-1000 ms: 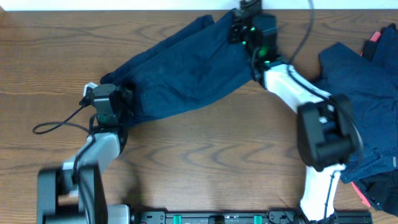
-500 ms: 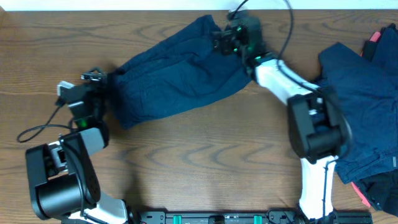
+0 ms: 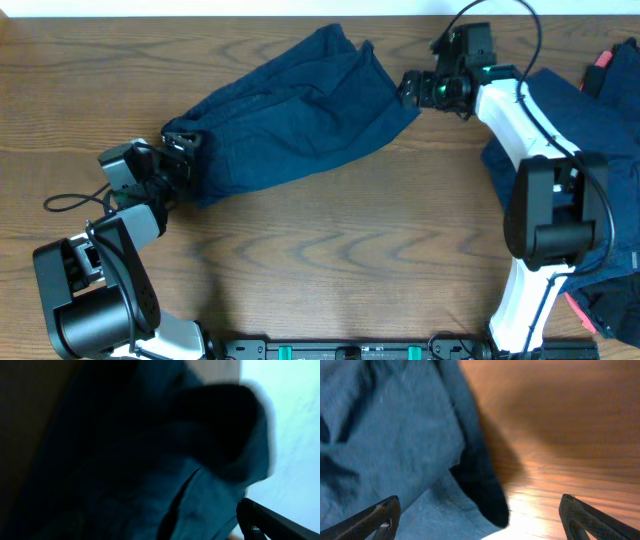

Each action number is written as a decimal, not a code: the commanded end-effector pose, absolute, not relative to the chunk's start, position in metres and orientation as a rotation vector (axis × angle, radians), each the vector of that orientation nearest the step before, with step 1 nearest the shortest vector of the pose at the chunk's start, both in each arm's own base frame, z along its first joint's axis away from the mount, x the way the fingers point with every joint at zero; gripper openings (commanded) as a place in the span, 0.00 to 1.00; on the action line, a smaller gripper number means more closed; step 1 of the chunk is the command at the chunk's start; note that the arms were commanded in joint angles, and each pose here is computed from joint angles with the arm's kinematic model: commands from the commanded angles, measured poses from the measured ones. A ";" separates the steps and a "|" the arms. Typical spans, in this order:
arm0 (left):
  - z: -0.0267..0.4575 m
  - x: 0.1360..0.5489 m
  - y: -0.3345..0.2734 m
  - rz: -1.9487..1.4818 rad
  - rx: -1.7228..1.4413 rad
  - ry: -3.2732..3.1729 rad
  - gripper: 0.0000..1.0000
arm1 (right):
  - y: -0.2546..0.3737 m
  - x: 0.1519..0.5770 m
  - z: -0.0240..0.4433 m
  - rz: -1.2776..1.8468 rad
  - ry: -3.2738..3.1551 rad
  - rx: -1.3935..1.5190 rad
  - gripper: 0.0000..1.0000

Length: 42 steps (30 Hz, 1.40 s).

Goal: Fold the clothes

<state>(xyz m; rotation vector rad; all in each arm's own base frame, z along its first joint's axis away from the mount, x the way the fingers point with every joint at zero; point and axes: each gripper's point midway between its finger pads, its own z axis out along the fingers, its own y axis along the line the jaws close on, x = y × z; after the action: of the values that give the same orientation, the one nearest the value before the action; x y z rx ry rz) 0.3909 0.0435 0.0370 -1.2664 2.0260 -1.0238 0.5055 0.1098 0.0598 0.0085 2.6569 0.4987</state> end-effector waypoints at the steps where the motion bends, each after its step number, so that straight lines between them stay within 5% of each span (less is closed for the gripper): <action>1: 0.040 0.389 0.038 -1.011 -1.139 2.085 0.98 | 0.136 0.494 0.037 0.625 2.695 -0.104 0.99; 12: 0.030 0.379 0.034 -1.006 -1.172 2.138 0.98 | 0.189 0.506 -0.016 0.660 2.642 -0.239 0.95; 14: 0.026 0.375 0.032 -1.007 -1.194 2.154 0.98 | 0.195 0.508 -0.021 0.651 2.633 -0.256 0.74; 17: 0.022 0.369 0.029 -1.016 -1.225 2.179 0.98 | 0.193 0.505 -0.024 0.612 2.661 -0.219 0.25; 19: 0.019 0.365 0.026 -1.034 -1.240 2.196 0.98 | 0.186 0.498 -0.021 0.584 2.705 -0.180 0.01; 33: 0.059 0.348 -0.021 -1.432 -1.038 2.223 0.98 | 0.081 0.384 0.033 0.074 3.165 0.025 0.03; 41: 0.122 0.360 -0.009 -1.144 -0.717 2.131 0.98 | 0.073 0.383 0.044 0.043 3.154 0.042 0.36; 42: 0.128 0.361 -0.009 -1.092 -0.666 2.123 0.98 | 0.073 0.385 0.047 0.048 3.141 0.045 0.47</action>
<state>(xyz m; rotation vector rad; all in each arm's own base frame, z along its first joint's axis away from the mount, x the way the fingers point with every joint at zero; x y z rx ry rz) 0.3556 -0.0122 0.1106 -0.8318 2.1428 -1.2529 0.3781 0.0785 0.0288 0.0425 3.2032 0.0634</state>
